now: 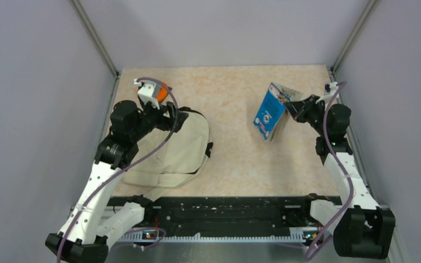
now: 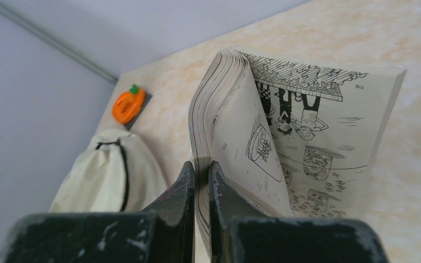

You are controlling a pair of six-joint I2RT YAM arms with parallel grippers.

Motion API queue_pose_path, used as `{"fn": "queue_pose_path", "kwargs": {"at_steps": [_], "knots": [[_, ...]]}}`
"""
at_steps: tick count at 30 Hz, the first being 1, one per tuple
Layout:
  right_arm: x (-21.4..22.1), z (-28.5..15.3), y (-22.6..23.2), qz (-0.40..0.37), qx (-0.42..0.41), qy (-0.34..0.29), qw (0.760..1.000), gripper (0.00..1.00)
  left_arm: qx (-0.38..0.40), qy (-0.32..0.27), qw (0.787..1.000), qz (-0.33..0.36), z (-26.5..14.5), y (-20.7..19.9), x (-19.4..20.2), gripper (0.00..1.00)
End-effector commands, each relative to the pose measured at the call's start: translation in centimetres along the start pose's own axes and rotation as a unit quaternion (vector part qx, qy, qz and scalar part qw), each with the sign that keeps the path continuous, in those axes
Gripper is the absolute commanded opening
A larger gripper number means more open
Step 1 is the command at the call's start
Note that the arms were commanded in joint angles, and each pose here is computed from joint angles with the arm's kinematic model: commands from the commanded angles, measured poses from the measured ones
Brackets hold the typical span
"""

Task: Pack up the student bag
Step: Pick up the book from the center of the board.

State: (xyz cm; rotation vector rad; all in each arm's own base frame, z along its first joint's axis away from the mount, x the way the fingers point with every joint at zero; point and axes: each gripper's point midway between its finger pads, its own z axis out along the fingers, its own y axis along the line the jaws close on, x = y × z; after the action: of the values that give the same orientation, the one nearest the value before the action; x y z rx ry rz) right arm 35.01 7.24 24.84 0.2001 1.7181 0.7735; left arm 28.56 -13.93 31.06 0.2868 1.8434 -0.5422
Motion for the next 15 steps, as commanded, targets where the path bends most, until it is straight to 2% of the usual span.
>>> {"fn": "queue_pose_path", "kwargs": {"at_steps": [1,4,6,12,15], "knots": [[-4.0,-1.5,10.9,-0.038,-0.169,-0.033,0.984,0.0,0.175,-0.062,0.983,-0.015,-1.3,-6.6,-3.1,0.9],[-4.1,-2.9,15.7,-0.039,-0.25,-0.018,0.967,0.0,0.267,-0.048,0.961,-0.063,-1.5,-9.8,-2.7,0.9],[-4.1,-3.9,18.2,-0.043,-0.295,-0.008,0.954,0.0,0.299,-0.049,0.95,-0.076,-1.4,-10.9,-2.4,0.91],[-3.8,-6.9,24.1,-0.07,-0.396,0.019,0.916,0.0,0.32,-0.04,0.942,-0.091,-0.9,-11.8,-1.7,0.93],[-3.8,-8.0,26.2,-0.076,-0.427,0.022,0.901,0.0,0.356,-0.023,0.929,-0.094,-1.0,-13.5,-1.3,0.93]]}}
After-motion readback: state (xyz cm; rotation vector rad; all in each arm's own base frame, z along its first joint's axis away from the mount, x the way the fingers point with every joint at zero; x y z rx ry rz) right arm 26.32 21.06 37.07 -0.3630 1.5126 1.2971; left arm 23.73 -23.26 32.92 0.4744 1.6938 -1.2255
